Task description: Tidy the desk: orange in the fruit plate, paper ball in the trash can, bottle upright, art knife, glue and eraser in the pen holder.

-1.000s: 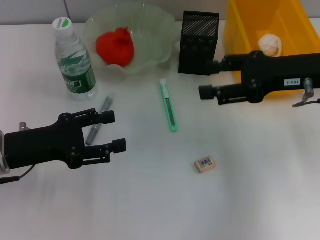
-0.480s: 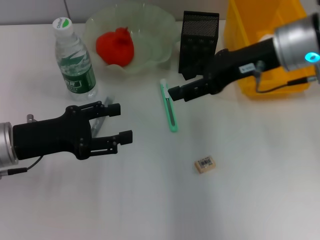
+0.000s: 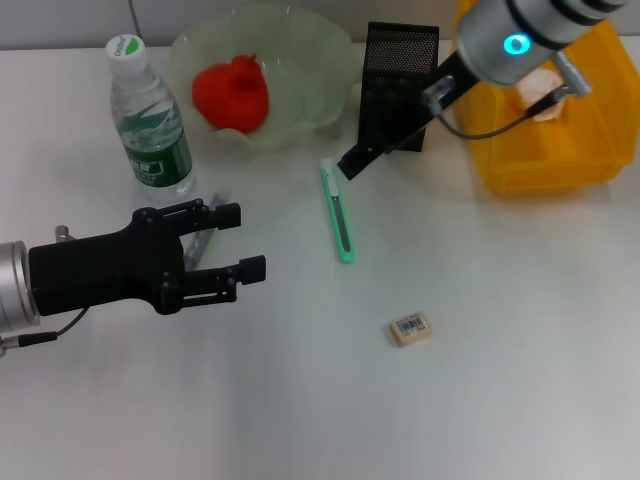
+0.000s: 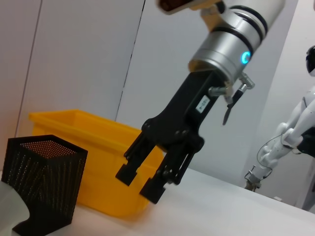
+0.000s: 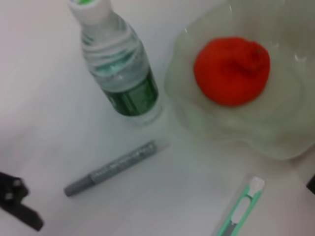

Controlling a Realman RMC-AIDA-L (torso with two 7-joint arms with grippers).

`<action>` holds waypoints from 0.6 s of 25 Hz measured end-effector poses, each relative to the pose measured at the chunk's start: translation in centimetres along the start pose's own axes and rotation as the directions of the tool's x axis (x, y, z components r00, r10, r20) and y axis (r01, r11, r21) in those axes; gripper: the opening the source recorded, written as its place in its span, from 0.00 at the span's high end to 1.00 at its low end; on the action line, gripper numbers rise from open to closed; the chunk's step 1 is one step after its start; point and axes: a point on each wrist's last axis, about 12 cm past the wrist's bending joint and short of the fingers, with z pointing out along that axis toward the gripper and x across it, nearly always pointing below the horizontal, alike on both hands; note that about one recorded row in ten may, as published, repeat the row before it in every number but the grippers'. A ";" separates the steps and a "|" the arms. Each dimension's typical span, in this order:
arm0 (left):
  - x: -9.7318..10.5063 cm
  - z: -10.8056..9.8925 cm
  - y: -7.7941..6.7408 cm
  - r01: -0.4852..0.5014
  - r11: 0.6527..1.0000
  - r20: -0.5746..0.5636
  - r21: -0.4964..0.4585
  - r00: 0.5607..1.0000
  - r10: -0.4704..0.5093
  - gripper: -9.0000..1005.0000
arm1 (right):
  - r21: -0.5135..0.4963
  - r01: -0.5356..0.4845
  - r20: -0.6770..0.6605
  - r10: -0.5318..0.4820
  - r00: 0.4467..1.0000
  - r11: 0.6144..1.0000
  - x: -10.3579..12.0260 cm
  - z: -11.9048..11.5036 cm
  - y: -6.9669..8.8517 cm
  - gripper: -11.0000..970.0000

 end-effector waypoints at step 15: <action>0.0 -1.2 1.1 -0.037 0.997 -0.048 -0.075 0.998 0.034 0.20 | 0.078 -0.040 -0.023 0.042 0.999 0.996 -1.1 5.3 -0.2 0.21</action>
